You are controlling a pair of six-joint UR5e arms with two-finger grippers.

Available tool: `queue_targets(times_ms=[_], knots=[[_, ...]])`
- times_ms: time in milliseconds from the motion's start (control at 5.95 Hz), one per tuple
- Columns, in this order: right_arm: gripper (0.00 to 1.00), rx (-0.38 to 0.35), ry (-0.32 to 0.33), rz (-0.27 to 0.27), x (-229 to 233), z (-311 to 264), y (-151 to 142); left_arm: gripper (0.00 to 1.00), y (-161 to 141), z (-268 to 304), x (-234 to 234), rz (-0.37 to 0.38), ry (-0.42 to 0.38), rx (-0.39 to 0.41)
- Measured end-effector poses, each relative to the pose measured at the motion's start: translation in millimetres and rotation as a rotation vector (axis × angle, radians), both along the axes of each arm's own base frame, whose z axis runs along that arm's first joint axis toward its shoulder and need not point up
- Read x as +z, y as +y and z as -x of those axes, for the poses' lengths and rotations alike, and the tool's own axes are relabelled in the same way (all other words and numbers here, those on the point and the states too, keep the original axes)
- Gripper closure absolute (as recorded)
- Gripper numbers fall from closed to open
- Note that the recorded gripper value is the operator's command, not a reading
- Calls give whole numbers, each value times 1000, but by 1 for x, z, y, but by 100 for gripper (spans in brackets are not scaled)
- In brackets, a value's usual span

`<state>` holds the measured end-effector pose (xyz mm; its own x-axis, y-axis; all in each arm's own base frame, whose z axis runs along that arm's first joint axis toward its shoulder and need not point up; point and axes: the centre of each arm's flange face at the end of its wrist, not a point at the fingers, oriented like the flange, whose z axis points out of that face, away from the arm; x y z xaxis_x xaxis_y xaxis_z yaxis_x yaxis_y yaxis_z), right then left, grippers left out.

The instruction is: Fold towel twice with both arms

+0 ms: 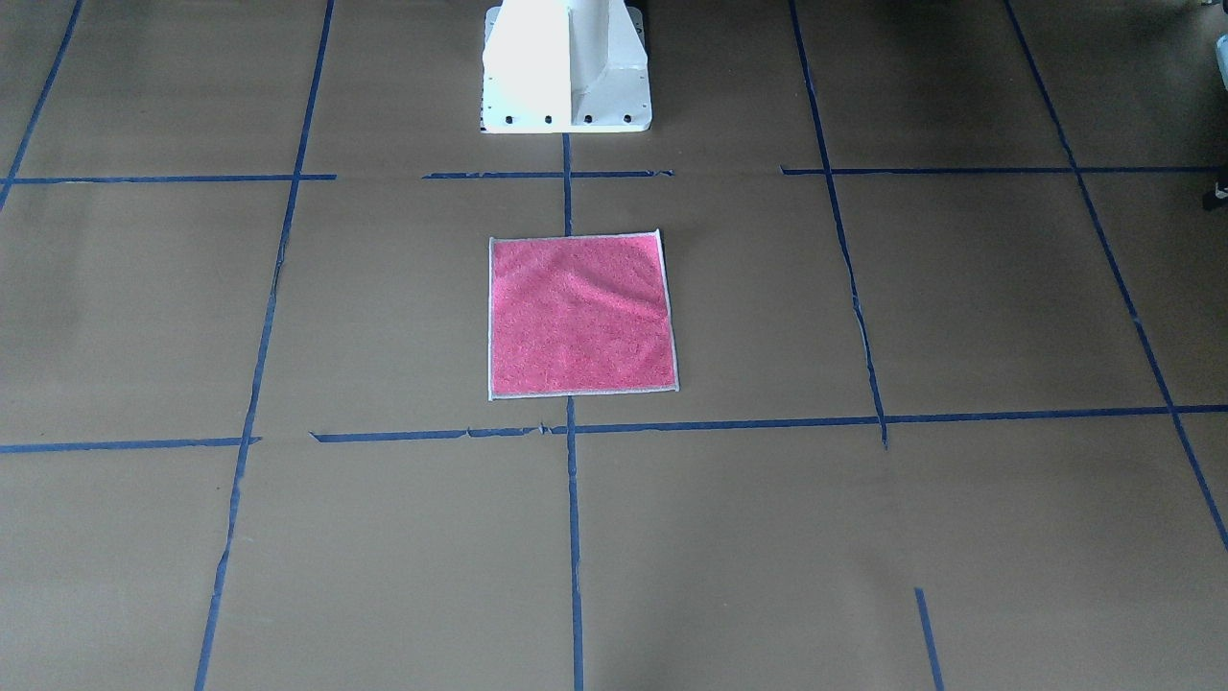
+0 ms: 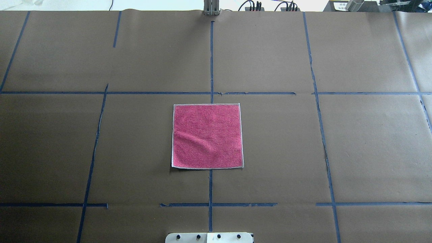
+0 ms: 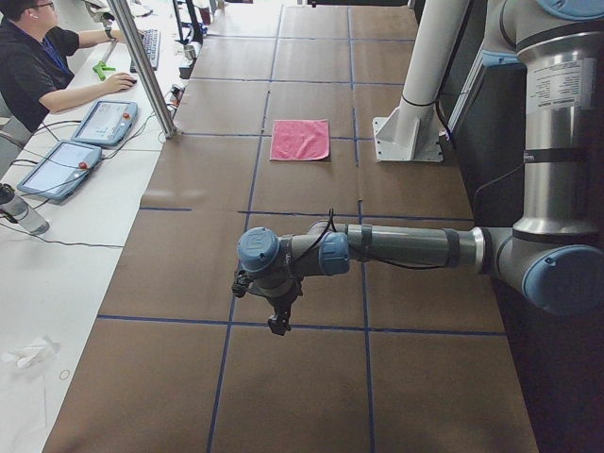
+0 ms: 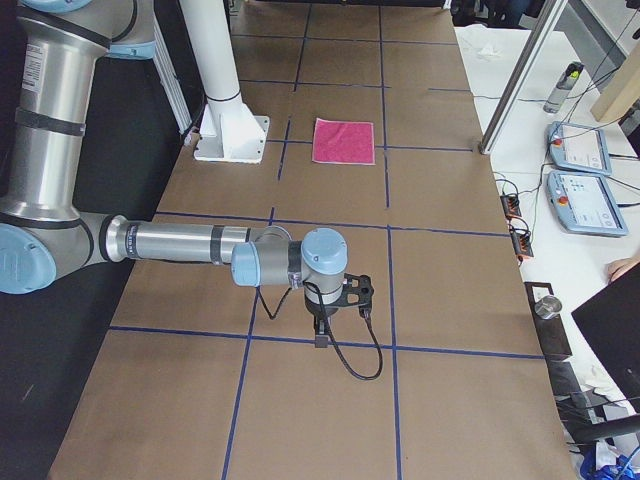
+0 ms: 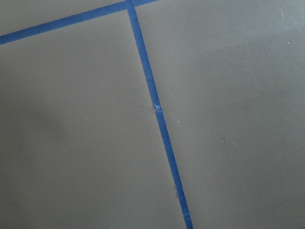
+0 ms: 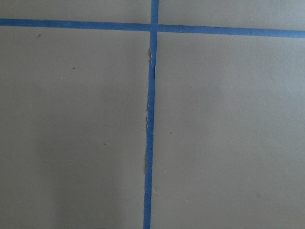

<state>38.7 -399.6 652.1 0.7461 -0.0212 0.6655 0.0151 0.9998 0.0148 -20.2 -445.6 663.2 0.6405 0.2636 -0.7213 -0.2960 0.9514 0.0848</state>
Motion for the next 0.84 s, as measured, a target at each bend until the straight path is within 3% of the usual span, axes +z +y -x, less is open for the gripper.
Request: queue_targets(times_ms=[336, 504, 840], knots=[[0, 2, -4, -7, -4, 1, -2, 0, 1, 1, -12, -27, -1, 1], [0, 3, -9, -37, -19, 2, -9, 0, -2, 0, -26, -55, -5, 0], [0, 5, -17, -176, -82, 5, -53, 0, -40, -4, -102, -209, 5, -12]])
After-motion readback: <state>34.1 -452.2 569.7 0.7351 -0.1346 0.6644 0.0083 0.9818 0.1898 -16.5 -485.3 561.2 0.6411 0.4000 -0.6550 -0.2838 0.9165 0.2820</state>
